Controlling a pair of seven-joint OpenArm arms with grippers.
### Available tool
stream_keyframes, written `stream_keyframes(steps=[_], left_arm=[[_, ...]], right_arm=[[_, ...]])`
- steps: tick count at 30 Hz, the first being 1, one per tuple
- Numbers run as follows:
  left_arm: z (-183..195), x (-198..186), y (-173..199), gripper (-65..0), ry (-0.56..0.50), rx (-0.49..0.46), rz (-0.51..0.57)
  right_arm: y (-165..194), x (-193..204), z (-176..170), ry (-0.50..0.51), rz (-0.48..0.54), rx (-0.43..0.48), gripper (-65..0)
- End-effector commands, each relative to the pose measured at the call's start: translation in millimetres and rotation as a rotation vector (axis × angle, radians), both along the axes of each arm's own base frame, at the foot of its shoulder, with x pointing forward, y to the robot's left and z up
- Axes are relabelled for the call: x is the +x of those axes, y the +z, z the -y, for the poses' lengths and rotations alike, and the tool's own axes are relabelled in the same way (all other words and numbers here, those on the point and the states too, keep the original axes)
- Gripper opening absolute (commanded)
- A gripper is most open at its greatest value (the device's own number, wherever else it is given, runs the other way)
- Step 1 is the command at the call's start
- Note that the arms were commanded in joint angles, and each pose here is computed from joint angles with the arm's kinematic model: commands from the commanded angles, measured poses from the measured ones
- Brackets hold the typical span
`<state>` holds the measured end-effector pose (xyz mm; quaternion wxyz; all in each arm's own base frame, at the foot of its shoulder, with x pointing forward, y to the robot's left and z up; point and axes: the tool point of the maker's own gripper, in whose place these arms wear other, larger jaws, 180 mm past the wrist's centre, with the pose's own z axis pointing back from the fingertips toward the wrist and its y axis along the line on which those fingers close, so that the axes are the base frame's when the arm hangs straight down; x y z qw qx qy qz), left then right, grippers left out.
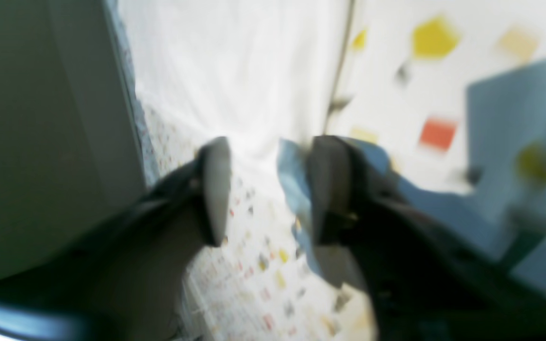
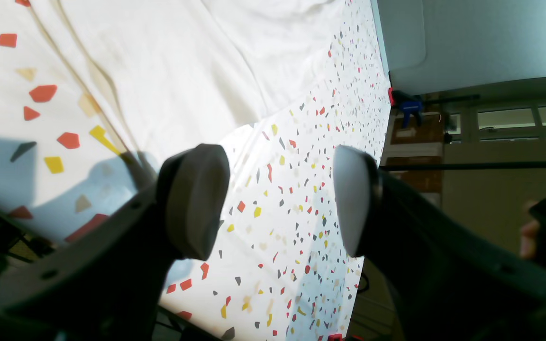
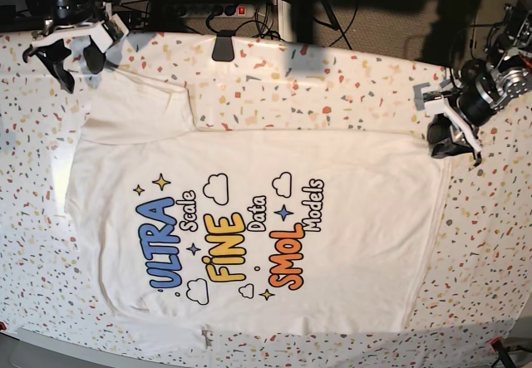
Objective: Fold the T-shirt properly
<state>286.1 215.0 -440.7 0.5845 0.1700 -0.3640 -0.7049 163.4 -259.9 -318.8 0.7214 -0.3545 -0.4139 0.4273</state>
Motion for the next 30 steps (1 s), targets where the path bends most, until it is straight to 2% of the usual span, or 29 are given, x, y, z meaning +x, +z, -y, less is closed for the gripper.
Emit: stream_keyframes(steps=[1, 2, 3, 7, 10, 13, 18, 20, 22, 30], left_arm=[[0, 0, 2, -54.6, -0.002, -0.009, -0.005], [2, 0, 1, -61.7, -0.002, -0.015, -0.005], [3, 0, 1, -65.0, 0.002, -0.016, -0.006], [-5, 2, -1, -65.0, 0.051, -0.001, -0.009], [-7, 2, -1, -65.0, 0.060, 0.007, -0.008], [-7, 2, -2, -65.0, 0.060, 0.008, -0.009], [-7, 2, -1, -65.0, 0.060, 0.007, -0.008], [-7, 2, -1, -65.0, 0.059, 0.007, -0.008], [-7, 2, -1, -65.0, 0.060, 0.007, -0.008], [-7, 2, -1, -65.0, 0.059, 0.007, -0.008]], right_arm=[[9, 3, 0, 0.008, 0.032, -0.005, -27.5], [9, 3, 0, 0.008, 0.032, -0.005, -27.5], [9, 3, 0, 0.008, 0.031, -0.005, -27.5], [9, 3, -1, 0.010, 0.029, -0.004, -27.5], [-1, 1, -6, 0.035, -0.028, 0.007, -27.5], [-16, 0, -14, 0.034, -0.114, 0.106, -27.5], [-19, 14, -19, 0.060, -0.135, 0.121, -27.5], [-21, 20, -23, 0.063, -0.145, 0.164, -27.5], [-30, 24, -25, 0.071, -0.182, 0.198, -27.5], [-70, 23, -13, 0.085, -0.299, 0.215, -27.6]])
